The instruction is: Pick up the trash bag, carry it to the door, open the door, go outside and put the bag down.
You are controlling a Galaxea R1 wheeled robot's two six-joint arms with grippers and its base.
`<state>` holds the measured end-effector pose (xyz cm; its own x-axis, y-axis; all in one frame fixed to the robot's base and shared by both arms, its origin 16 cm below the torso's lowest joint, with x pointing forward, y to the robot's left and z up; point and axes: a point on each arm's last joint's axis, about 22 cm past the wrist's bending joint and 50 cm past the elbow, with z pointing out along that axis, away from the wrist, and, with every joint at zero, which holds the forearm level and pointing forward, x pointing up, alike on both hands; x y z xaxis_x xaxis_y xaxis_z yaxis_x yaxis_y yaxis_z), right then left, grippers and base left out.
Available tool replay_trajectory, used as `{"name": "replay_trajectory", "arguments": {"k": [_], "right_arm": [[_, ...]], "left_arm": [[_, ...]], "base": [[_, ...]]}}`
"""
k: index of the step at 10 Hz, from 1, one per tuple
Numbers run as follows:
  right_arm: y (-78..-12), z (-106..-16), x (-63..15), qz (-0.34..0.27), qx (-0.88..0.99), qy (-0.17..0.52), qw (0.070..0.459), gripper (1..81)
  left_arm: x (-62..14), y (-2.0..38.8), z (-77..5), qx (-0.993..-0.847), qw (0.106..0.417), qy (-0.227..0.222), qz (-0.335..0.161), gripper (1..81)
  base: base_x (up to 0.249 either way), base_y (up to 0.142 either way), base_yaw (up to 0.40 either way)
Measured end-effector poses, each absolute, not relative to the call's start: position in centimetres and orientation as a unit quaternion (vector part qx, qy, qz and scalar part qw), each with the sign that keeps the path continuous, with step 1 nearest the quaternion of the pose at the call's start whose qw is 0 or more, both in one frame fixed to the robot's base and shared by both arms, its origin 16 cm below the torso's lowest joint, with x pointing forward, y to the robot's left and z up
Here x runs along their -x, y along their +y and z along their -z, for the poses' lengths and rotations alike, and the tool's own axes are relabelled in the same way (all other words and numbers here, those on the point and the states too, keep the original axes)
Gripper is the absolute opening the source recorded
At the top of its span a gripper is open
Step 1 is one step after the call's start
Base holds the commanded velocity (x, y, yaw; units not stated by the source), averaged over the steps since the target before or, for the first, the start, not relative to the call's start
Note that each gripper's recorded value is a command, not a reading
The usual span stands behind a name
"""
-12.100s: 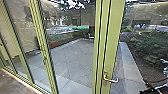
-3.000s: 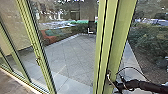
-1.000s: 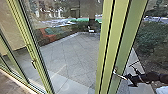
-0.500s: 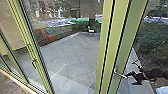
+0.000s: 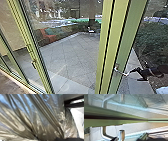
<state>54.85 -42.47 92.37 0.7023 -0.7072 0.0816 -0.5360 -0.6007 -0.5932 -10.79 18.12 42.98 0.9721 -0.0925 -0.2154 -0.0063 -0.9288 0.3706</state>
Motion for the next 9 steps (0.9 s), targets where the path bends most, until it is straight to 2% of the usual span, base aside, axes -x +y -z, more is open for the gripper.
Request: {"name": "replay_trajectory", "arguments": {"k": [2,5,9], "right_arm": [[-44.8,-95.5,-55.0,0.199,0.877,0.344,0.268,81.1],[-46.8,-96.2,-54.3,0.21,0.895,0.314,0.236,81.1],[-49.6,-95.5,-52.1,0.187,0.952,0.211,0.12,81.1]], "left_arm": [[9.1,18.1,-42.7,-0.977,0.187,-0.029,0.097,1.0],[9.1,18.1,-42.7,-0.977,0.187,-0.03,0.094,1.0],[9.1,18.1,-42.7,-0.977,0.187,-0.031,0.094,1.0]], "base": [[0.0,0.0,0.0],[0.0,0.0,0.0],[0.0,0.0,0.0]]}}
